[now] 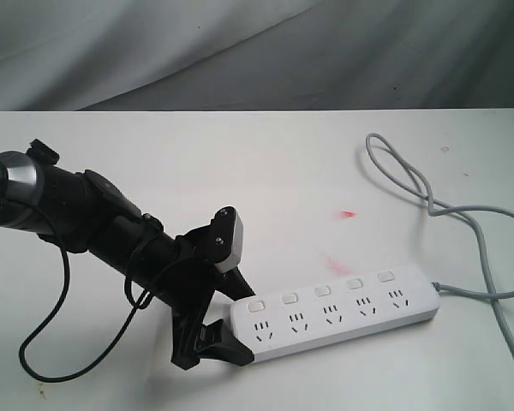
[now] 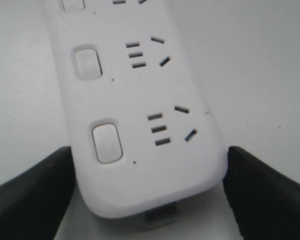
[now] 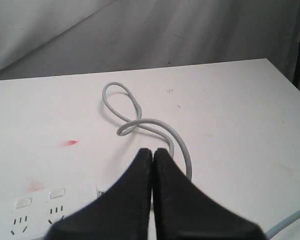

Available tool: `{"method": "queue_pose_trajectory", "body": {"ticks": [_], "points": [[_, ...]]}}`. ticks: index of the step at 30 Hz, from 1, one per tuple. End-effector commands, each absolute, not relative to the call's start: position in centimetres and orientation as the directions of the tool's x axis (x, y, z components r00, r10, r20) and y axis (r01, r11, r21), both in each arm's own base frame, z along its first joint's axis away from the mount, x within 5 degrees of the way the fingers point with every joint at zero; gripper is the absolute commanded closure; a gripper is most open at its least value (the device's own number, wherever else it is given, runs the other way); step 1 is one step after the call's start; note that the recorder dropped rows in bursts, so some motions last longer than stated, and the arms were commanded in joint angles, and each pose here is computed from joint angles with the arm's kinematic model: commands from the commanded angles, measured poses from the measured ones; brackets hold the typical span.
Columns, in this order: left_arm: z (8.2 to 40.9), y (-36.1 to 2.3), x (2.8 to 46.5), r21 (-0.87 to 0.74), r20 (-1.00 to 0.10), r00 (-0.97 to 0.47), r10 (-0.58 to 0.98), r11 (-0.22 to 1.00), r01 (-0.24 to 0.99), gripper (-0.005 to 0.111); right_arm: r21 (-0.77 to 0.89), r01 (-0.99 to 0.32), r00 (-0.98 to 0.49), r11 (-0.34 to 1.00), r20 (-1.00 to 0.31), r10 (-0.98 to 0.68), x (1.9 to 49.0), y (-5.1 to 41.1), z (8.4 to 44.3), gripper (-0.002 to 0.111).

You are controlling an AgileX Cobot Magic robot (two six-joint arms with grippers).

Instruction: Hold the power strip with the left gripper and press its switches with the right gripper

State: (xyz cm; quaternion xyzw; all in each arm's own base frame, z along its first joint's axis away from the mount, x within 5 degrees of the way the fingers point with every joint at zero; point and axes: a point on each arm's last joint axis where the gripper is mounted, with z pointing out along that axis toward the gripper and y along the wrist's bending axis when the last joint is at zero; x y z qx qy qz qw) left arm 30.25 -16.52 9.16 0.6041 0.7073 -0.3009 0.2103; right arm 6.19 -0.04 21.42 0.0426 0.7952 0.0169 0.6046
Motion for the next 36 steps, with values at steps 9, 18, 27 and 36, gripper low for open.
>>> {"method": "queue_pose_trajectory", "body": {"ticks": [9, 18, 27, 36], "points": [[9.0, -16.5, 30.3, -0.151, -0.652, -0.164, 0.740, 0.086, 0.985, 0.077, 0.065, 0.049, -0.239, 0.997, -0.968, 0.074, 5.4, 0.0, 18.3, 0.108], [9.0, -16.5, 30.3, -0.151, -0.652, -0.164, 0.740, 0.086, 0.985, 0.077, 0.064, 0.049, -0.239, 0.997, -0.968, 0.074, 5.4, 0.0, 18.3, 0.108], [9.0, -16.5, 30.3, -0.152, -0.652, -0.166, 0.740, 0.087, 0.985, 0.077, 0.064, 0.047, -0.239, 0.997, -0.968, 0.074, 5.4, 0.0, 18.3, 0.108], [9.0, -16.5, 30.3, -0.150, -0.652, -0.163, 0.740, 0.085, 0.985, 0.077, 0.064, 0.047, -0.239, 0.997, -0.968, 0.074, 5.4, 0.0, 18.3, 0.108]]}}
